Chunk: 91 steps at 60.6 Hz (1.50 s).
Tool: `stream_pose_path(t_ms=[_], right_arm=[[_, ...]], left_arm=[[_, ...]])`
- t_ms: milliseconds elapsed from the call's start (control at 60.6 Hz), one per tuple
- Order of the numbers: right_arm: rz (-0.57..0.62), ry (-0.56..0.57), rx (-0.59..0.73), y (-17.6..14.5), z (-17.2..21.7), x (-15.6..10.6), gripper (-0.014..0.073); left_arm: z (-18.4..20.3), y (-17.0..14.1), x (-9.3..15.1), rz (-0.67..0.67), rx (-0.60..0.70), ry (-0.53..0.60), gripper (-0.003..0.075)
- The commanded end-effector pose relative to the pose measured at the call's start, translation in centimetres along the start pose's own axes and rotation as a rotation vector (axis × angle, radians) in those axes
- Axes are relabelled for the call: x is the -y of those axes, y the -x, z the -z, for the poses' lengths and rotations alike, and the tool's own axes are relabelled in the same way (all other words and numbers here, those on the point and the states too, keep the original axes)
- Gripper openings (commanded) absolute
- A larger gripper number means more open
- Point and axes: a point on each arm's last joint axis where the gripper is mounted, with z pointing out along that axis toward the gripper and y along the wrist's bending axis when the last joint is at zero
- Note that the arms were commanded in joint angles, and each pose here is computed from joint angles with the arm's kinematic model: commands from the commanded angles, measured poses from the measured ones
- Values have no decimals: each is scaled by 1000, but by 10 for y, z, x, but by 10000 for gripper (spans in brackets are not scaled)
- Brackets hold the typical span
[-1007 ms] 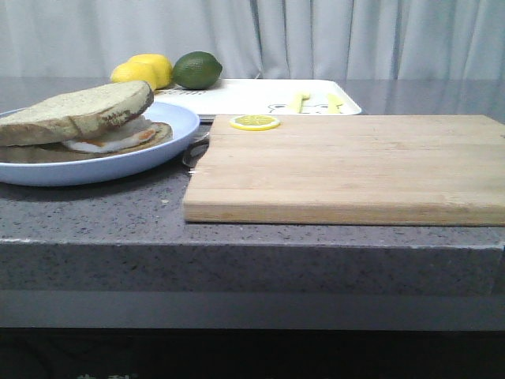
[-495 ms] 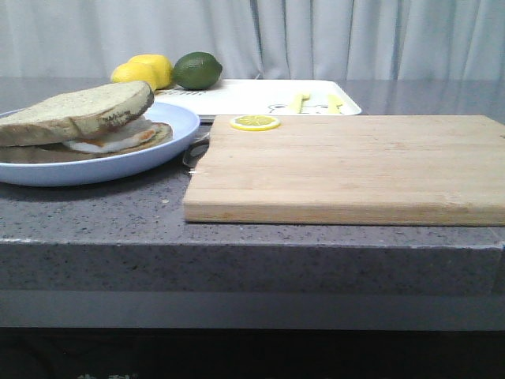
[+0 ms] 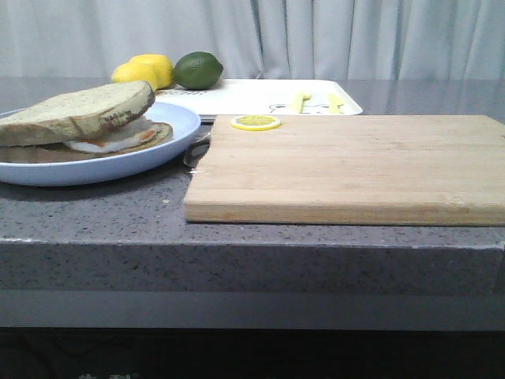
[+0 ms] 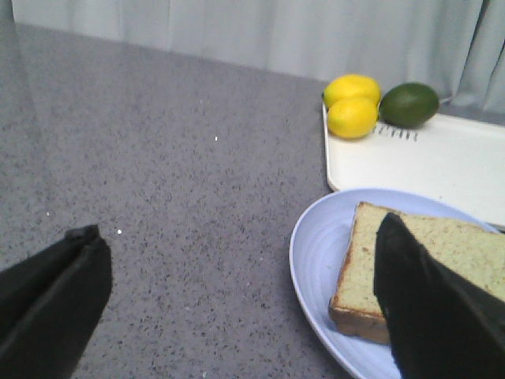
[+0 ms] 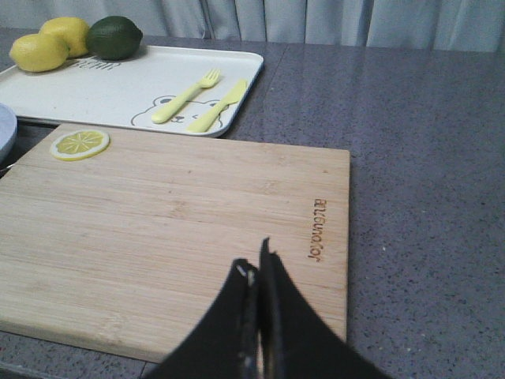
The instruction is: Place bread and move sandwich to tray
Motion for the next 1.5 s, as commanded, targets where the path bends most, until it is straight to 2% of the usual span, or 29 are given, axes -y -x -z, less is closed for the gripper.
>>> stream_pose_path(t_ms=[0,248,413,743,1007,1139,1287,1419,1485], right_arm=[[4,-19,112,16,2,1,-74],[3,-19,113,17,2,1,-74],[-4,-16,114,17,2,1,-74],[-4,-16,114,17,2,1,-74],[-4,-16,114,17,2,1,-74],[-4,-16,114,17,2,1,-74],[-4,-16,114,17,2,1,-74],[-4,-16,114,17,2,1,-74],[-4,-16,114,17,2,1,-74]], left_arm=[[-17,25,4,6,-25,-6,659],[-88,44,7,-96,-333,-5,659],[-133,48,8,-94,-495,-7,659],[-197,41,26,-142,-597,-58,659],[-217,32,25,-142,-630,-55,654],[-223,25,26,-128,-657,-60,597],[-226,20,29,-69,-673,-77,491],[-225,19,31,-38,-689,-87,356],[-224,18,31,-39,-709,-89,254]])
